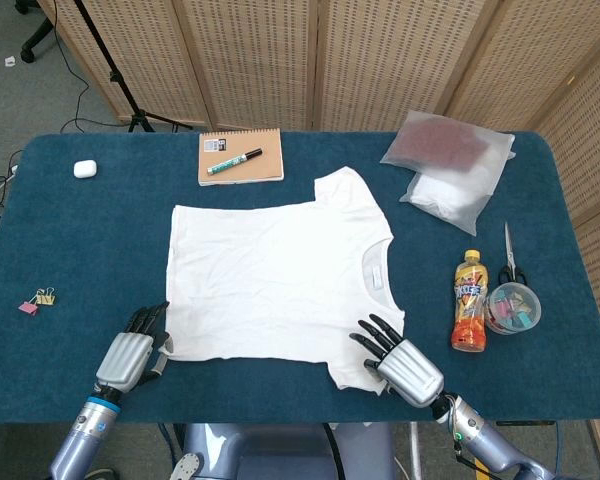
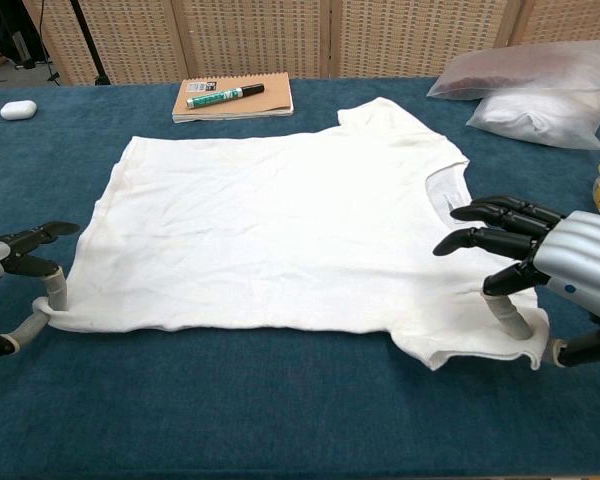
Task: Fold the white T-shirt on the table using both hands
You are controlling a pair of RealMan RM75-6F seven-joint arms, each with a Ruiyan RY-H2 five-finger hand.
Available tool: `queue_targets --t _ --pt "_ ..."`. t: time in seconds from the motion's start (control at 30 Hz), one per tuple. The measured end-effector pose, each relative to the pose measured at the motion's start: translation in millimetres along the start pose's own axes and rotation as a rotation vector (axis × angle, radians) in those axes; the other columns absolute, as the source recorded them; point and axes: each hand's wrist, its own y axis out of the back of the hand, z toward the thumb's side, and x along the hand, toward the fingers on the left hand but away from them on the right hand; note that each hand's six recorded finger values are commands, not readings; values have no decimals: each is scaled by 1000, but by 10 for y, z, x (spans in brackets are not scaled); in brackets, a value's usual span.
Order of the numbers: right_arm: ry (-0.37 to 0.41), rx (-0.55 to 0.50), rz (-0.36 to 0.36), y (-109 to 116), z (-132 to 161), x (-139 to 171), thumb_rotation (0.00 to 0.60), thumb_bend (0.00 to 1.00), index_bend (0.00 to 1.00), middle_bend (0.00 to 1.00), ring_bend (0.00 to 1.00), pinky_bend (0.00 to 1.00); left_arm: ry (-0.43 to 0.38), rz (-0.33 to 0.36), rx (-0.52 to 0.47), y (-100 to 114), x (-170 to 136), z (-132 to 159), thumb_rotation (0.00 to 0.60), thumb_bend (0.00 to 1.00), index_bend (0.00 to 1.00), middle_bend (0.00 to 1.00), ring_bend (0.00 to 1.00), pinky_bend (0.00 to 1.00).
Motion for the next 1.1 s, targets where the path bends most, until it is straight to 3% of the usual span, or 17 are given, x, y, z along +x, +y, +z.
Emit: queue_targets --t 0.37,0.7,1.1 --pt "28 -50 53 -8 74 79 600 852 696 199 0 0 -70 -51 -10 66 -173 -110 600 554 737 0 0 0" --pt "109 -47 107 103 224 231 600 852 696 206 0 6 -166 -62 -63 245 -479 -258 600 557 742 0 0 0" --pt "216 -75 162 210 465 432 600 852 696 209 0 6 -223 -137 -53 337 -866 -276 600 559 746 0 0 0"
